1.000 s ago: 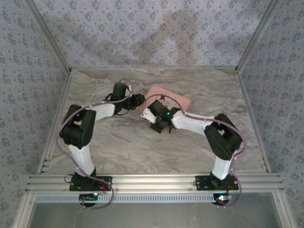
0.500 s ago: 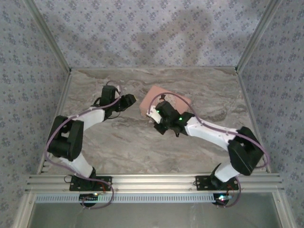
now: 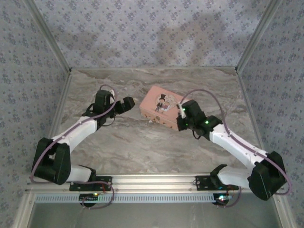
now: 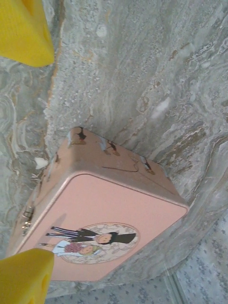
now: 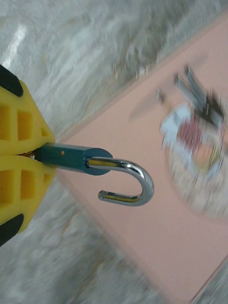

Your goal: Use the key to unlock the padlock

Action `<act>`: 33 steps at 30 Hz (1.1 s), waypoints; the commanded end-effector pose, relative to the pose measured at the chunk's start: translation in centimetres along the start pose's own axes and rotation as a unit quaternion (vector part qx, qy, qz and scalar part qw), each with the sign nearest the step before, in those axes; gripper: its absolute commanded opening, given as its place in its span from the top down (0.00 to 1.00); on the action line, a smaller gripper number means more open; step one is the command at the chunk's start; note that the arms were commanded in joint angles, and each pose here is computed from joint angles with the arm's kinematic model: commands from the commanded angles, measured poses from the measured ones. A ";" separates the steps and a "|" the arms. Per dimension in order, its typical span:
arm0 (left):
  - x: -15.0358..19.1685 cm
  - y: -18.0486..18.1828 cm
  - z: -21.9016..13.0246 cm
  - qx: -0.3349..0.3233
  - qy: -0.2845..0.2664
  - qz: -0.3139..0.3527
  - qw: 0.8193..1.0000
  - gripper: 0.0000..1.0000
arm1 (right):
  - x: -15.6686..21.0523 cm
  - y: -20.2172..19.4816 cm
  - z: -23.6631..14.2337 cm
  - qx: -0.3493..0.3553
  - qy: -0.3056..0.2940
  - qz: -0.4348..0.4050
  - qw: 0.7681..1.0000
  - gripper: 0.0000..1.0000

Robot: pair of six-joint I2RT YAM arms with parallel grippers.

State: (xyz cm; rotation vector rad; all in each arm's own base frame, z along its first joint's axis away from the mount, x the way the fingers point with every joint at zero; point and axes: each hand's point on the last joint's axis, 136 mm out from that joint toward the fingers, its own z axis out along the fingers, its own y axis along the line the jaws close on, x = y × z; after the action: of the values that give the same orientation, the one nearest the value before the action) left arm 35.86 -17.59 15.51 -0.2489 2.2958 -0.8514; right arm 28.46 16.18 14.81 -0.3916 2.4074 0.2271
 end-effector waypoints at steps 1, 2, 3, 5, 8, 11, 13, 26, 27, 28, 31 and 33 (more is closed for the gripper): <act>1.0 0.0 -1.3 -0.009 0.004 0.027 1.000 0.02 | 2.8 -4.5 -0.8 0.053 0.039 0.141 0.988 1.00; 1.3 -0.2 -1.5 -0.004 0.007 0.032 0.999 0.02 | 3.6 -5.7 -0.9 0.066 0.049 0.174 0.981 1.00; 1.7 -0.5 -1.7 0.001 0.010 0.037 0.999 0.02 | 4.1 -6.8 -0.9 0.078 0.053 0.198 0.976 1.00; 2.4 -0.6 -2.0 0.004 0.016 0.044 0.999 0.02 | 5.8 -8.3 -0.7 0.096 0.079 0.231 0.965 1.00; 3.5 -0.2 -2.2 0.000 0.023 0.043 0.999 0.02 | 7.3 -9.5 0.2 0.099 0.105 0.270 0.952 1.00; 4.2 0.4 -2.3 -0.005 0.023 0.037 0.999 0.02 | 8.1 -10.2 1.1 0.111 0.121 0.283 0.945 1.00; 4.5 0.8 -2.3 -0.009 0.025 0.033 0.999 0.02 | 8.0 -10.6 2.2 0.110 0.126 0.292 0.942 1.00; 4.6 1.6 -2.0 -0.025 0.021 0.034 0.999 0.02 | 7.4 -11.1 5.8 0.120 0.149 0.280 0.941 0.71; 4.6 1.7 -1.9 -0.027 0.020 0.034 0.999 0.02 | 7.0 -11.1 5.4 0.122 0.145 0.278 0.942 0.66; 4.5 1.7 -1.9 -0.028 0.020 0.035 0.999 0.02 | 6.6 -11.1 5.2 0.123 0.140 0.278 0.942 0.63; 4.0 2.2 -1.8 -0.046 0.016 0.026 0.998 0.02 | 5.5 -11.1 3.8 0.122 0.131 0.276 0.944 0.54; 3.3 2.5 -1.8 -0.061 0.012 0.020 0.998 0.02 | 4.1 -11.5 2.7 0.131 0.110 0.264 0.949 0.47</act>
State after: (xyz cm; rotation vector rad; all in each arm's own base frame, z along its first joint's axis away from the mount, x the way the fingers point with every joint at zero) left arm 31.33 -16.74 12.56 -0.2007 2.3709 -0.7499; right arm 30.67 5.80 6.64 0.3865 2.7266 0.1362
